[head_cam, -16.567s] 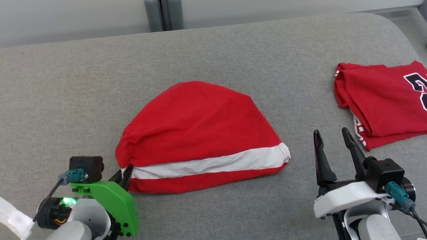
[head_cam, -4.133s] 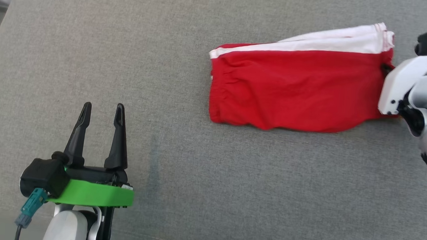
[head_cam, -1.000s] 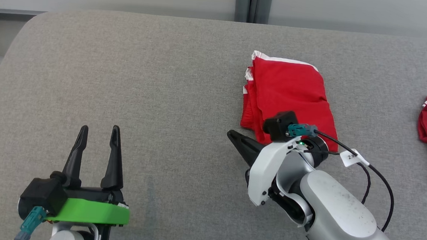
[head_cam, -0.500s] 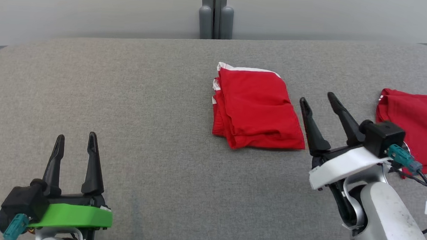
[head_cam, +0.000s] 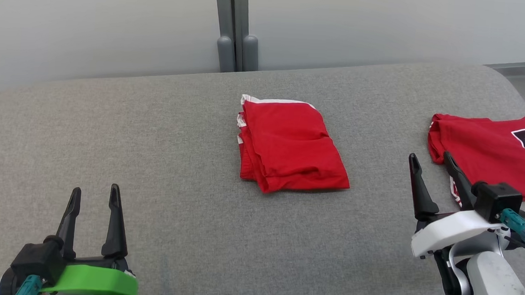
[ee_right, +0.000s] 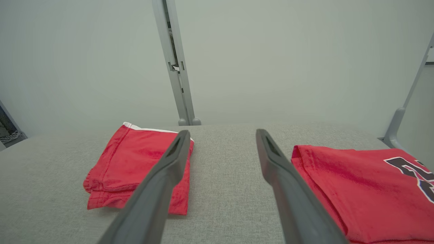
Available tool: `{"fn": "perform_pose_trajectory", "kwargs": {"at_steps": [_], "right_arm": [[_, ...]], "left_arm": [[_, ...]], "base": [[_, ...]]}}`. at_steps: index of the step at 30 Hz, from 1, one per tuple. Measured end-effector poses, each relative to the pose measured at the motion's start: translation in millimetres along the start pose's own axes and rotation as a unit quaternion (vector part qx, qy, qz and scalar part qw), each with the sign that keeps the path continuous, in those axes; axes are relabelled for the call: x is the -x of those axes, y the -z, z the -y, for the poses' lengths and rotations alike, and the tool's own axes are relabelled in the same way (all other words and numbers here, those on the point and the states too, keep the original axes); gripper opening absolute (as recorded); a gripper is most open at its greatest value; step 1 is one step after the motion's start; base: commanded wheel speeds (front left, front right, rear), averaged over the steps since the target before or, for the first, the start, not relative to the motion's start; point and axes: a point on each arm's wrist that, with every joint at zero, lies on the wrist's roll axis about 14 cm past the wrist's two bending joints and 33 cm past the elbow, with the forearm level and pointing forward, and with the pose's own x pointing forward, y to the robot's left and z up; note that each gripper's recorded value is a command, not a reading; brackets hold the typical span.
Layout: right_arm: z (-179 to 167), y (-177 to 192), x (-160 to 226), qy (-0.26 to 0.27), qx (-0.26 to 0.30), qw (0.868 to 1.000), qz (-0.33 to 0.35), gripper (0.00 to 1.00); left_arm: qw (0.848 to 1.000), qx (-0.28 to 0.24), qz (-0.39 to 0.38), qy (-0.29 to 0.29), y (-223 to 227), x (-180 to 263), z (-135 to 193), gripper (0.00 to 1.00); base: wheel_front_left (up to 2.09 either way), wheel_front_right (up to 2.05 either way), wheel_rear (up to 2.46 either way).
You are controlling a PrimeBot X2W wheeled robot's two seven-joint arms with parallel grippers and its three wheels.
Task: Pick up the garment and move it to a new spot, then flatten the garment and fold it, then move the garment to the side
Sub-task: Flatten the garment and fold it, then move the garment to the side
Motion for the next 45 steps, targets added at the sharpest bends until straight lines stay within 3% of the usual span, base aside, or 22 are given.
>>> {"fn": "perform_pose_trajectory", "kwargs": {"at_steps": [14, 31, 38, 45], "right_arm": [[10, 18, 21, 0.022, -0.013, 0.999, -0.022, 1.00], [13, 25, 19, 0.026, -0.016, 0.999, -0.034, 1.00], [-6, 17, -12, -0.019, 0.007, 0.998, -0.053, 1.00], [-34, 39, -63, -0.071, -0.023, 0.982, -0.175, 1.00]], "left_arm": [[1.000, -0.001, -0.021, 0.007, 12, 8, 3, 1.00], [0.999, 0.001, -0.031, 0.011, 18, 10, 5, 1.00], [0.999, 0.001, -0.032, 0.004, 18, 16, 1, 1.00], [1.000, 0.009, -0.023, -0.006, 14, 9, -5, 1.00]], "base": [[0.00, 0.00, 0.00], [0.00, 0.00, 0.00], [0.00, 0.00, 0.00], [0.00, 0.00, 0.00]]}}
